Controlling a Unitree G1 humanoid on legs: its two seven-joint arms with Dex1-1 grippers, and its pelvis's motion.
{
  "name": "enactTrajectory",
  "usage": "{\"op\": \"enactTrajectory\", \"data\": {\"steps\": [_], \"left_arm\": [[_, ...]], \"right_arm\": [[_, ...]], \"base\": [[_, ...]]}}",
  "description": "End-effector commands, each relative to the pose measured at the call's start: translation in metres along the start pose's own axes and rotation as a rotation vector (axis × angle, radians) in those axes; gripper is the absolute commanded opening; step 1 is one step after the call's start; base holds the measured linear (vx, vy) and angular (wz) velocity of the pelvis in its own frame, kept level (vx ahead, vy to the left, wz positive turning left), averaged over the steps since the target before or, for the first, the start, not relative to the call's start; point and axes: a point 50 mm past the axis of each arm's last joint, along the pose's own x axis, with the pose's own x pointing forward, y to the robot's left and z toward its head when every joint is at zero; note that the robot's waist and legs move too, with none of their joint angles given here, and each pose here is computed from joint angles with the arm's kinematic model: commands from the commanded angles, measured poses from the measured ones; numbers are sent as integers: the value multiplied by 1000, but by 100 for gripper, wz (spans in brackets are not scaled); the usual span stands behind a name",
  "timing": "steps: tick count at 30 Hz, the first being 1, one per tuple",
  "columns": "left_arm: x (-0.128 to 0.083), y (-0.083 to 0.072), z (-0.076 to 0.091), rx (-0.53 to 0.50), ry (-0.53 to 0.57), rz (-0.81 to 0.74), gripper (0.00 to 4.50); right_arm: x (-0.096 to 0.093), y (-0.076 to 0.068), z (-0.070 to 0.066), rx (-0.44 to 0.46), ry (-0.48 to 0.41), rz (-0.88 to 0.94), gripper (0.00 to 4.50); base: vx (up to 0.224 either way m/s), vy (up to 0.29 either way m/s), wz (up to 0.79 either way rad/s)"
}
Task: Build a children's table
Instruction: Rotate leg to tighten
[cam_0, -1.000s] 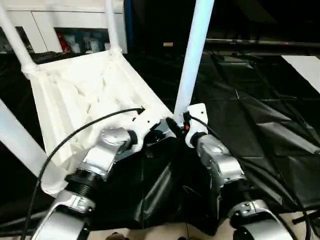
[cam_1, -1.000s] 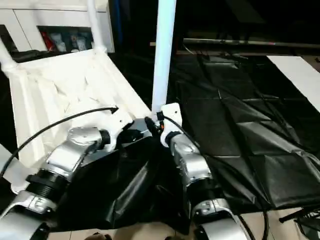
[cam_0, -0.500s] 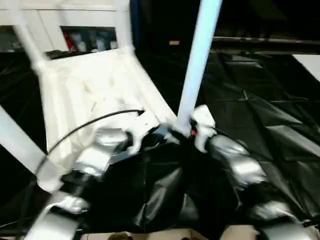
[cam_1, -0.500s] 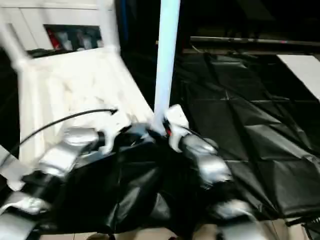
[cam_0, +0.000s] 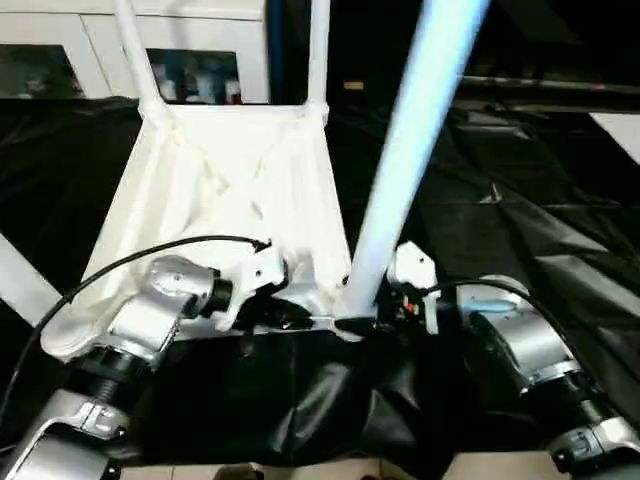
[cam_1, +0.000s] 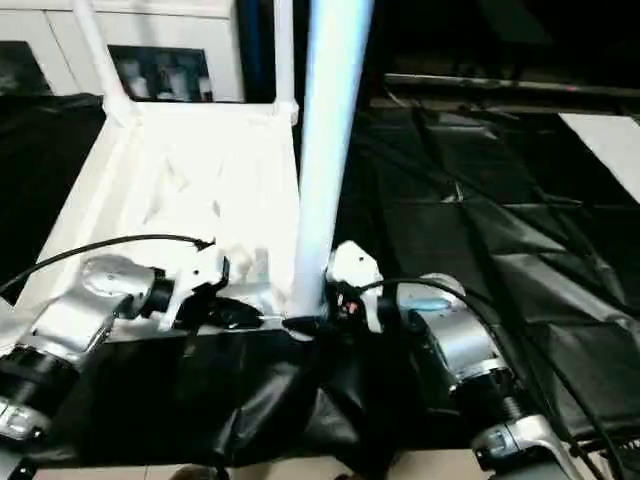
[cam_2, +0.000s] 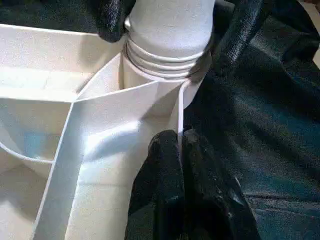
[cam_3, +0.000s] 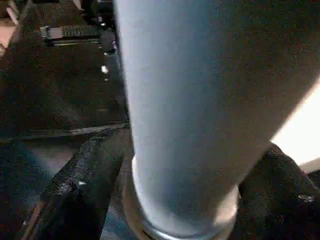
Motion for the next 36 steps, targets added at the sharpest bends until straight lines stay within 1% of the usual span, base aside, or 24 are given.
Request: {"op": "enactTrajectory", "data": {"steps": [1, 3, 6, 7, 8, 11, 16, 17, 18, 19, 20, 21, 22, 23, 24, 25, 26, 28, 32, 34, 35, 36], "left_arm": [[8, -7, -2, -5, -11, -66, 0], [8, -6, -1, -3, -15, -69, 0], [8, -6, 0, -4, -21, -66, 0], [8, -7, 0, -4, -22, -65, 0], [9, -7, -1, -5, -22, -65, 0], [9, -7, -1, -9, -25, -64, 0], [12, -7, -4, -15, -23, -34, 0], [15, -5, -5, -21, -21, 1, 0], [15, -5, -5, -22, -21, 4, 0], [18, -4, -5, -26, -21, 26, 0], [21, -2, -4, -30, -20, 52, 0], [28, 3, -2, -35, -24, 116, 0], [33, 6, -1, -49, -25, 161, 0], [35, 7, 0, -53, -25, 178, 0], [41, 9, 3, -64, -28, 216, 0], [51, 11, 9, -88, -40, 259, 0], [51, 11, 9, -88, -40, 260, 0], [65, 12, 17, -113, -53, 306, 0], [78, 10, 23, -113, -53, 313, 0], [88, 6, 26, -96, -47, 294, 0], [90, 5, 27, -93, -47, 291, 0], [92, 5, 29, -85, -47, 285, 0]], "right_arm": [[0, 0, 4, -30, 19, 43, 348], [0, 0, 3, -32, 26, 53, 323], [1, -1, 3, -38, 26, 52, 312], [1, -1, 4, -37, 23, 51, 302], [1, -2, 4, -35, 21, 50, 283], [-1, -2, 4, -29, 17, 51, 271], [-3, -1, 0, 0, 8, 39, 262], [0, -4, -3, 30, -11, -22, 261], [0, -4, -3, 33, -11, -29, 261], [2, -7, -6, 49, -12, -82, 261], [4, -11, -11, 64, -2, -147, 261], [10, -16, -19, 90, 24, -275, 261], [14, -20, -22, 134, 21, -368, 260], [16, -21, -23, 154, 15, -400, 259], [22, -25, -24, 210, 0, -480, 259], [31, -29, -24, 285, -21, -595, 259], [31, -29, -24, 286, -21, -597, 259], [45, -32, -23, 348, -20, -712, 259], [60, -33, -16, 354, -21, -756, 259], [71, -31, -8, 356, -55, -750, 259], [74, -30, -5, 353, -68, -745, 294], [76, -29, -3, 344, -83, -722, 315]], "base": [[0, 0, 0], [0, 0, 0], [0, 0, 0], [0, 0, 0], [0, 0, 0], [0, 0, 0], [0, 0, 0], [0, 0, 0], [0, 0, 0], [0, 0, 0], [0, 0, 0], [0, 0, 0], [0, 0, 0], [-52, -11, -4], [-60, -9, -4], [-60, -9, -4], [-51, -6, -5], [0, 0, 0], [0, 0, 0], [0, 0, 0], [0, 0, 0], [0, 0, 0]]}}
